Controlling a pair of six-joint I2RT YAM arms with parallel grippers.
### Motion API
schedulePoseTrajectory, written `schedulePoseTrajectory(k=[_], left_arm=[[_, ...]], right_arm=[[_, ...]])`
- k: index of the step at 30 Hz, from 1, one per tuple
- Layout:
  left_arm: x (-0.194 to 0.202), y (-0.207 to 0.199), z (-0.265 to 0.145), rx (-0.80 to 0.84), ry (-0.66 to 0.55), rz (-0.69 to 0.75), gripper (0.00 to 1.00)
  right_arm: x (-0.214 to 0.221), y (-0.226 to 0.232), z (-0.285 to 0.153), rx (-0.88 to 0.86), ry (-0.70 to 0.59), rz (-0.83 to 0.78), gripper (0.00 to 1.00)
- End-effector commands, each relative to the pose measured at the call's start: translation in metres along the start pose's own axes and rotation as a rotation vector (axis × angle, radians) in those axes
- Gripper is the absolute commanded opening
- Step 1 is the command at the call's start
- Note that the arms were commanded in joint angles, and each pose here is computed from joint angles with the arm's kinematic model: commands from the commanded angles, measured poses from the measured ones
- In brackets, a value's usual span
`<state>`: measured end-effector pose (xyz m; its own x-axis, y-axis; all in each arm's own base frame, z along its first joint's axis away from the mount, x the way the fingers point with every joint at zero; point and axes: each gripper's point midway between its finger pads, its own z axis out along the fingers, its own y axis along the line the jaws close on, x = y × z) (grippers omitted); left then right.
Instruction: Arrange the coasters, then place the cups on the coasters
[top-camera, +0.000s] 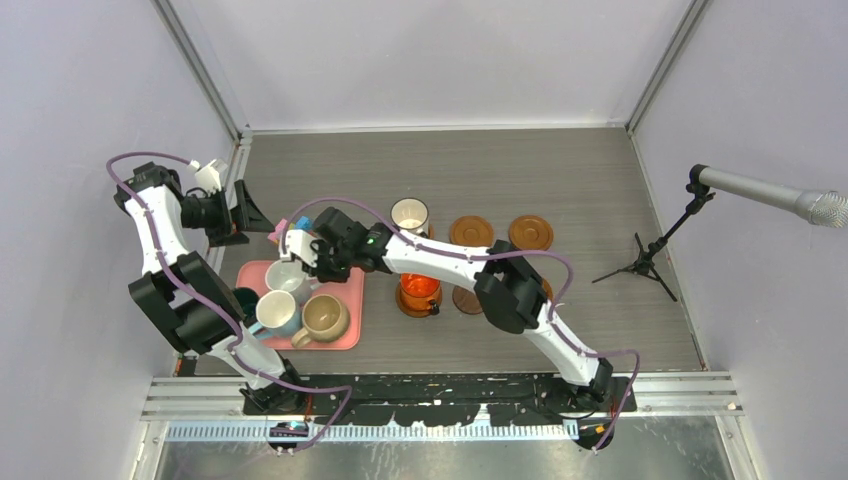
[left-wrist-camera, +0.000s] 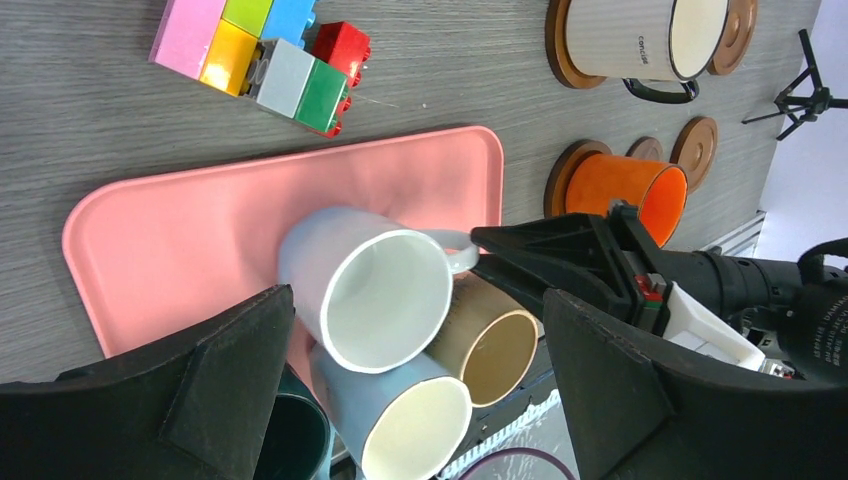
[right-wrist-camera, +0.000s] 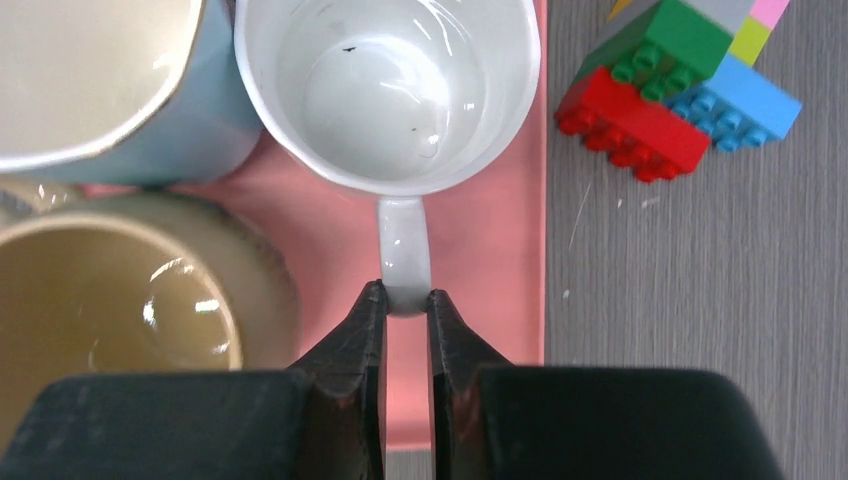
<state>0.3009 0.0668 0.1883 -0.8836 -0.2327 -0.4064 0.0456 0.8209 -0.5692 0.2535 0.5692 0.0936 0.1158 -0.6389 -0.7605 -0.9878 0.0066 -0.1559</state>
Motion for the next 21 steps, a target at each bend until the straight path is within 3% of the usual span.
schedulePoseTrajectory(k=[1,12,21], left_arm=[[-0.001,-0.013,-0.009,0.019,-0.031,0.0,0.97],[-0.001,-0.017,-0.012,0.017,-0.04,0.006,0.97],[0.0,-0.016,-0.011,0.021,-0.039,0.003,0.97]], right_arm=[[-0.025,-0.002,-0.048,0.021,-0.037,-0.031,0.01],[0.023,-0.007,-0.065,0.051,0.072,-0.016,0.02],[0.02,-0.01,-0.054,0.041,0.082,0.008,0.36]])
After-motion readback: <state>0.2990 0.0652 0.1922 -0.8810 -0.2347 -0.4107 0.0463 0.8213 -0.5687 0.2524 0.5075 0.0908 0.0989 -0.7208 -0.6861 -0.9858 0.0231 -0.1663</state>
